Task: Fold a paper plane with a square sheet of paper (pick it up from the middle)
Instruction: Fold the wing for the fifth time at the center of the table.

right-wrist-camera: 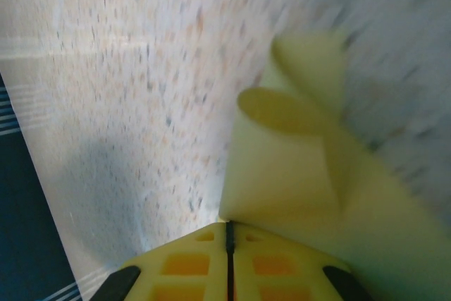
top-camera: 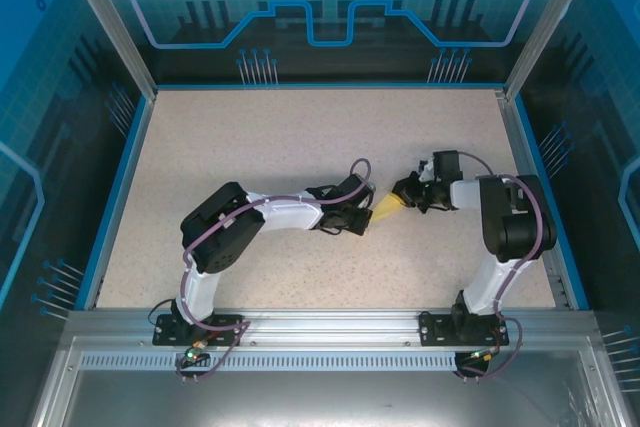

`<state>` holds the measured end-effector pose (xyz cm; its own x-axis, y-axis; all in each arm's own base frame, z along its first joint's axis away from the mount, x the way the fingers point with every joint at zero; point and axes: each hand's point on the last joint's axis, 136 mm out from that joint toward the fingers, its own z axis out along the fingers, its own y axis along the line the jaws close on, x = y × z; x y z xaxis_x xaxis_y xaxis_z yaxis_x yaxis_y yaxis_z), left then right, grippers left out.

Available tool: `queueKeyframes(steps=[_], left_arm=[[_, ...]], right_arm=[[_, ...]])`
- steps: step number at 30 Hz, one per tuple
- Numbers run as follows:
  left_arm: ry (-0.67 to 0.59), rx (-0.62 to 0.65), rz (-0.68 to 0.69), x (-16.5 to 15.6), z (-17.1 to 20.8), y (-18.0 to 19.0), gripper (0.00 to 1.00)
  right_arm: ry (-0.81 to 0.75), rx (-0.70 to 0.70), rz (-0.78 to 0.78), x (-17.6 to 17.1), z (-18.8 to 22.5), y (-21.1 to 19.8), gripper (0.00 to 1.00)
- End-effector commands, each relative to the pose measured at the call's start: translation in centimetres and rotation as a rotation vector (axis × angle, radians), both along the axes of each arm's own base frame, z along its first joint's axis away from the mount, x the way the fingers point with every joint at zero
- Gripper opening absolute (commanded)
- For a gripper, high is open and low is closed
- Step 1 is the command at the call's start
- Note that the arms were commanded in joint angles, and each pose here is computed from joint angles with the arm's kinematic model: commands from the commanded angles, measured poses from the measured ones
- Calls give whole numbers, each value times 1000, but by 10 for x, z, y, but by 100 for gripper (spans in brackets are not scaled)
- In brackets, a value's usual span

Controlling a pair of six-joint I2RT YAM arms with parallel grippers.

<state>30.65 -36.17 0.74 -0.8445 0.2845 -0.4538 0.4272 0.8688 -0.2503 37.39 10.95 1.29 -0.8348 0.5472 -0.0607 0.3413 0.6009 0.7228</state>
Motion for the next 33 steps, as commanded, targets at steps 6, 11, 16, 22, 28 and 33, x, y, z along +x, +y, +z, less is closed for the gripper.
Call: queueKeyframes(steps=[6,11,16,22,28,33], left_arm=[[277,488,14,-71,-85,119,5],[276,484,10,-72,-82,117,5],[275,469,10,-72,-78,115,6],[270,448,13,-69,-75,107,8],[267,428,8,-66,-74,98,8],[265,416,-11,-64,-77,93,8]], right_arm=[[-14,-39,-118,29,-5,-42,8],[-20,-15,-138,39,-5,-50,9],[-46,1,-155,52,2,-62,9],[-119,17,-117,58,29,-61,9],[-175,-4,-29,17,75,-40,9],[-153,36,66,-21,85,9,10]])
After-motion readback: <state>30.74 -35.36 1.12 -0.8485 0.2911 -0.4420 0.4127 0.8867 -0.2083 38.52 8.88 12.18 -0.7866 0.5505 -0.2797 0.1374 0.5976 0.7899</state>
